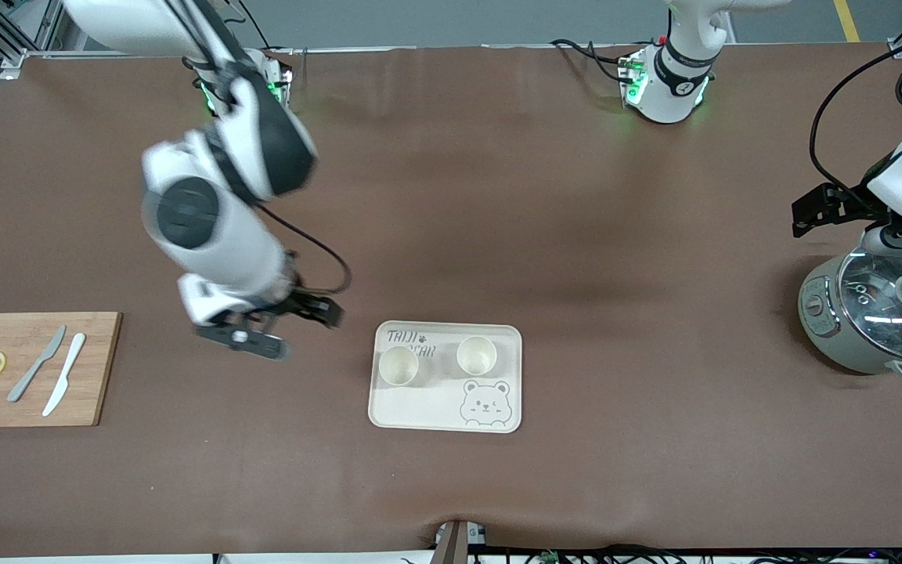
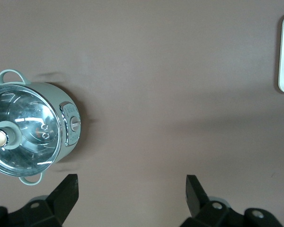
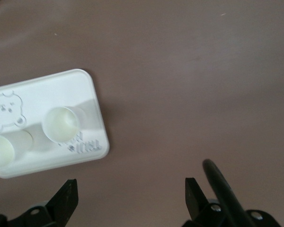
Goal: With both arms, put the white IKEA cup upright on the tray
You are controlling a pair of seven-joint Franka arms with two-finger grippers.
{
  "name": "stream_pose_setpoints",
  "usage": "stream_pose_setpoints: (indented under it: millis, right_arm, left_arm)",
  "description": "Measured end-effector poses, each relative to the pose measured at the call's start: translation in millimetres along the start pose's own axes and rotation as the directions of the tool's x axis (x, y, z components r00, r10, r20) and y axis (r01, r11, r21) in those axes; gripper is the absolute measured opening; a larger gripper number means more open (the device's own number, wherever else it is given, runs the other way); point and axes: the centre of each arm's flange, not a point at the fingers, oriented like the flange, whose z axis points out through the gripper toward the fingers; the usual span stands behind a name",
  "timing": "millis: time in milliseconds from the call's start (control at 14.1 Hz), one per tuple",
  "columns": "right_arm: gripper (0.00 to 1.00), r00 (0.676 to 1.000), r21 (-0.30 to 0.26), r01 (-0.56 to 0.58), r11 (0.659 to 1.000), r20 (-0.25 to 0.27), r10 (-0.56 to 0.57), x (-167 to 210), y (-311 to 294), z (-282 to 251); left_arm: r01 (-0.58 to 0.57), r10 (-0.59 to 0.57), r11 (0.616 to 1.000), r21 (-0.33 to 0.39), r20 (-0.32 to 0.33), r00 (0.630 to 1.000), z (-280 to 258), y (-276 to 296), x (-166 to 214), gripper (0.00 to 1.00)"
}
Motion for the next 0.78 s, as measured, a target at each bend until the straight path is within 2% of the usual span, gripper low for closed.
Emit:
stream_pose_setpoints:
  millis: [212,354,566,778]
  right_arm:
    - [1.0,0.995,-0.007,0.092,0.996,0.046,-0.091,11,107,-64]
    - [1.0,0.991,-0.007,0.125,0.992,0.048,-0.125,13,160,-83]
    - [1.0,0.99,-0.005,0.135,0.991,0.03,-0.135,8,220,-94]
    - [1.0,0.989,-0.025,0.141,0.99,-0.031,-0.141,-7,263,-96]
  left_arm:
    - [-0.001,0.001,1.0,0.0,0.0,1.0,0,0,0,1.0]
    - [-0.001,0.001,1.0,0.0,0.0,1.0,0,1,0,1.0]
    - [-0.002,0.002,1.0,0.0,0.0,1.0,0,1,0,1.0]
    - [-0.003,0.003,1.0,0.0,0.0,1.0,0,2,0,1.0]
